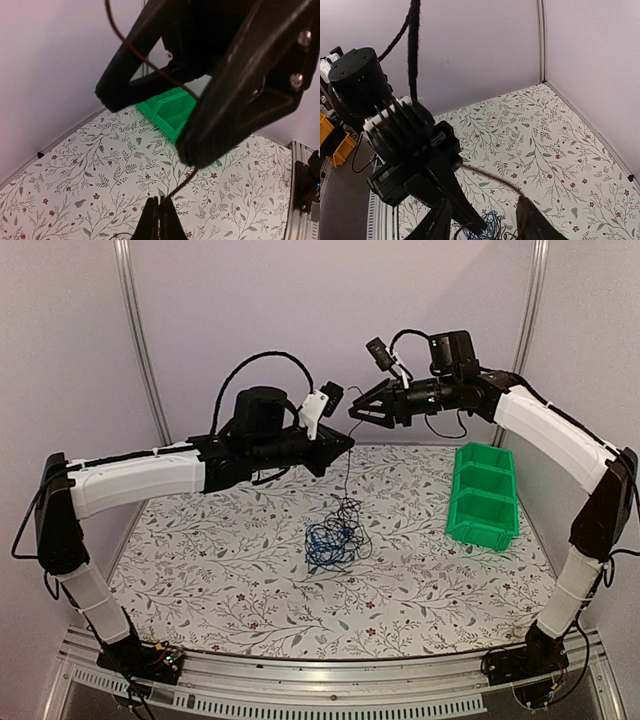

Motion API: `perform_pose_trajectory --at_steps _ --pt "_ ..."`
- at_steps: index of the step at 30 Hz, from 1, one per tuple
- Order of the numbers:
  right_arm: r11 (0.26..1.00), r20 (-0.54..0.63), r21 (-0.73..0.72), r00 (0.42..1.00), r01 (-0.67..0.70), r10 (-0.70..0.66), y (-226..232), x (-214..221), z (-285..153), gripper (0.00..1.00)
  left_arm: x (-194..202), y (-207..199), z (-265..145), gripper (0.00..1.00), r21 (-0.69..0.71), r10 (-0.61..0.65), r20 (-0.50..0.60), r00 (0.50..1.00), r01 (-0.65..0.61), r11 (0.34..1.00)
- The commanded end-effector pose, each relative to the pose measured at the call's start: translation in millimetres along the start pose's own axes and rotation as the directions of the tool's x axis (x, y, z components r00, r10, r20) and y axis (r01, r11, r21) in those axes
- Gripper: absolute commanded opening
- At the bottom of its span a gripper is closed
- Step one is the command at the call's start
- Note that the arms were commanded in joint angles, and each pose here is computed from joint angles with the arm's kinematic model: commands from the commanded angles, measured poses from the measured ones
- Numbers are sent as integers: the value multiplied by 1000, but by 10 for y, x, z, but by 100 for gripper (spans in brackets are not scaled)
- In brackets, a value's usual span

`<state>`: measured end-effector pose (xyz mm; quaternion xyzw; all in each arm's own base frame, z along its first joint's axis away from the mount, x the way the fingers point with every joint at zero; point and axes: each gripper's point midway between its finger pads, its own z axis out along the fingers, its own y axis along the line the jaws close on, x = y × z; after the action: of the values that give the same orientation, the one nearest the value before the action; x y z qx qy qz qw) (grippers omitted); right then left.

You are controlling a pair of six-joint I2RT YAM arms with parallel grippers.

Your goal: Untangle the cables

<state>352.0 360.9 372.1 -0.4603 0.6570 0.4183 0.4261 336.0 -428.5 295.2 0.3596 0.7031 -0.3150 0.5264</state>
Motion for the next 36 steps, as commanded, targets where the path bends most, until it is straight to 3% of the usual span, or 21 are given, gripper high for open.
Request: perform_pose_trajectory --at_steps 1,5,12,14,17,20,23,27,36 --pt "999 -27 34 999 -37 38 -197 314 17 60 -751 -21 -227 0 -21 -54 181 982 59 998" --pt "1000 22 25 1000 -1 0 -233 553 123 76 -980 -44 -305 0 -7 -97 218 971 101 995" --pt "998 72 -64 997 -9 14 -89 721 489 73 -1334 -144 -435 0 -3 -125 270 955 131 991" --pt "996 73 -90 997 -20 27 -80 803 643 67 -1462 -229 -445 0 -11 -96 266 959 102 995" --pt "992 63 -112 996 -60 67 -113 935 805 48 -1686 -363 -474 0 -10 -67 271 960 73 997" --pt "978 0 -83 981 -192 193 -293 1305 940 33 -2081 -495 -584 0 -26 -25 329 944 36 999" --pt "957 -60 -49 957 -286 283 -406 1738 976 27 -2733 -592 -918 0 -78 40 466 884 -4 997" --pt "926 -125 11 918 -377 376 -482 2235 948 32 -3414 -615 -1536 0 -170 109 645 756 3 985" --pt "909 -202 148 888 -389 413 -603 2793 784 31 -3776 -633 -2158 0 -191 120 784 608 54 980"
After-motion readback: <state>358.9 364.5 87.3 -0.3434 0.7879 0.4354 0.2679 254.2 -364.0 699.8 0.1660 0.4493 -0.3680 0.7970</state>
